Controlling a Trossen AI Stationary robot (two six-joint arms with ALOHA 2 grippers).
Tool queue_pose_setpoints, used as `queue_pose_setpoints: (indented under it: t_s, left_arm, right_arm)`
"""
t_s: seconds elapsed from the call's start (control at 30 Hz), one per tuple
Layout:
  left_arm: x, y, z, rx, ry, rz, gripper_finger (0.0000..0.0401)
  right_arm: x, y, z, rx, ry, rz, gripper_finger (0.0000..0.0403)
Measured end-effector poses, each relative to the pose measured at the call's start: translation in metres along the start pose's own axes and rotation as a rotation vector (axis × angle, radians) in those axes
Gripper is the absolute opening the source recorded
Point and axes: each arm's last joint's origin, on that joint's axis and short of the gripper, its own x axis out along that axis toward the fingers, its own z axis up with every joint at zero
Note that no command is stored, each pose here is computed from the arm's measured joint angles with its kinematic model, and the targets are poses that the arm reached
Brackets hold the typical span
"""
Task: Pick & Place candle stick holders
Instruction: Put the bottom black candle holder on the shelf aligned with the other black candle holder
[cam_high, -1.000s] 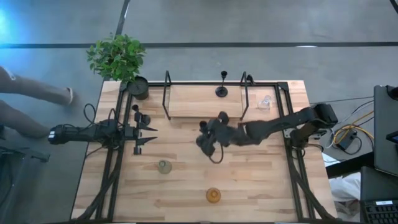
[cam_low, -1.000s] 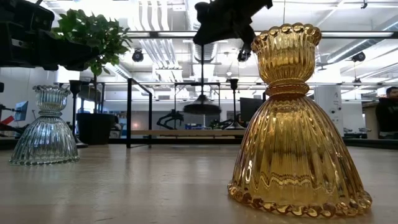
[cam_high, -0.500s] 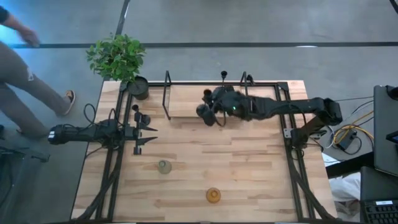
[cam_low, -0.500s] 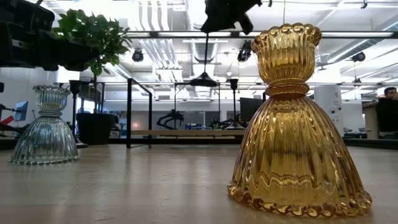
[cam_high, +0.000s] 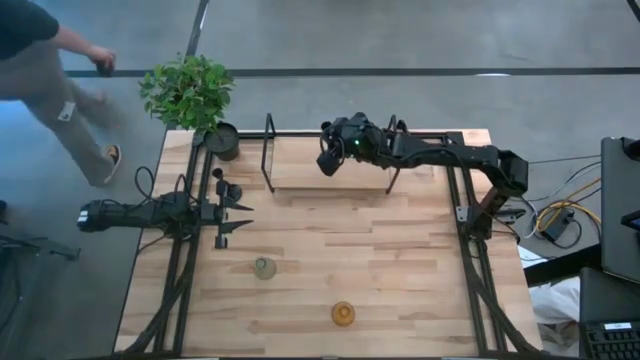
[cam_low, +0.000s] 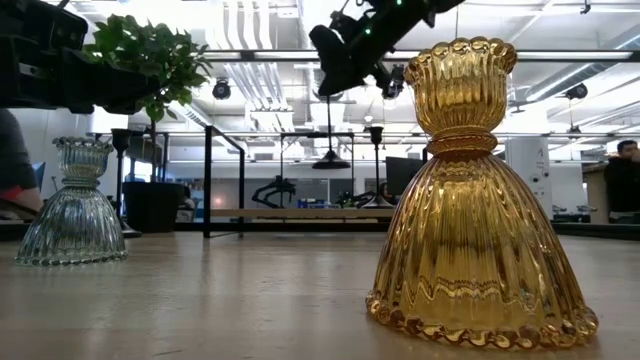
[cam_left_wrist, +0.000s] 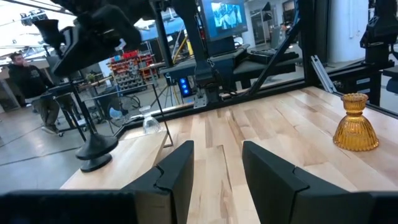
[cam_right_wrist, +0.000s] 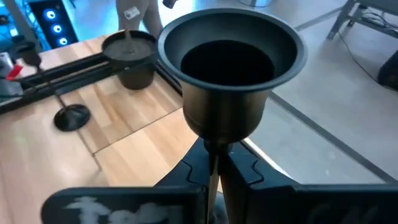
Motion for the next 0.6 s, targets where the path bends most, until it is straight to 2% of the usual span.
queue_pose_setpoints:
  t_s: [0.6]
  left_arm:
    - [0.0, 0.0, 0.0, 0.0, 0.001, 0.0, 0.0143]
  right_arm:
    - [0.02, -0.033, 0.003, 0.044, -0.002, 0.03, 0.0013]
